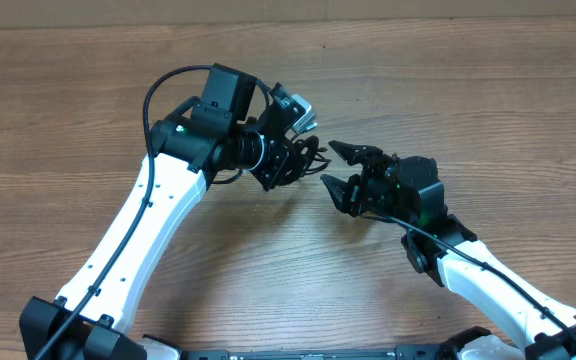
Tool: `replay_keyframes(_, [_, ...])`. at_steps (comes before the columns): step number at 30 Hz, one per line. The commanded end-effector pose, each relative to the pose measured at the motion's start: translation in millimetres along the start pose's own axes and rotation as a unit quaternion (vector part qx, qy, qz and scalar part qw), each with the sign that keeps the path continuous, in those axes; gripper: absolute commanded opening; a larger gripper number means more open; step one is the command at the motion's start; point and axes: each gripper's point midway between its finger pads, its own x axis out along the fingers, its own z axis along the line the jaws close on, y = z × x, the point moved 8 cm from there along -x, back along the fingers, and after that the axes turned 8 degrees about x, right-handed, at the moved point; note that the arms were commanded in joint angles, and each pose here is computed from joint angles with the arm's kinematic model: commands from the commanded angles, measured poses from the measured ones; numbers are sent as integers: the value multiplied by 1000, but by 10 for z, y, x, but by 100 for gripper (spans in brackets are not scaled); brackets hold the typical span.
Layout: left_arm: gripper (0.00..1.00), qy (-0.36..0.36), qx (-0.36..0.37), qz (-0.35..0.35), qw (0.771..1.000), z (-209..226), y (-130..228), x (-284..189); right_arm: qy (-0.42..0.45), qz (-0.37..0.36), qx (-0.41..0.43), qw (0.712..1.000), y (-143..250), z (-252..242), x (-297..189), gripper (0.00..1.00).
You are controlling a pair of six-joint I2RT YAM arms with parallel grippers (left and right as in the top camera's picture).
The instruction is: Untangle cables
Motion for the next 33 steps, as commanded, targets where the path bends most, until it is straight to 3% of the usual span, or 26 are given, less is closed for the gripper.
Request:
replay_keyframes(1, [4,22,24,-26,999,-77,-87,-78,-8,-14,33,999,-44,0,51,56])
replay_keyframes(8, [4,33,35,-19,999,-166,-90,-32,-23,-5,26,999,-116,1,193,33])
replay_keyframes(11, [4,34,46,-17,998,-200,-100,-11,-35,13,-18,999,-85,14,249,8])
replay_keyframes(12, [4,31,46,-16,998,-193,-98,-11,-38,16,-43,998,-68,17,255,4])
replay_keyframes(17, [5,-20,35,-2,999,-66,-70,-29,-18,17,-155,988,-77,-49,260,4])
replay_keyframes(20, [14,-34,22,-10,999,-7,-91,-51,3,20,-189,982,-94,-110,261,4])
replay_keyframes(24, [13,-44,17,-21,999,37,-123,-67,17,36,-221,974,-79,-153,259,4])
replay_keyframes(27, [4,-71,3,-20,997,106,-123,-83,21,47,-238,970,-63,-167,257,4])
replay_keyframes(33, [4,-126,-23,-15,992,211,-124,-103,38,58,-272,960,-59,-217,242,4])
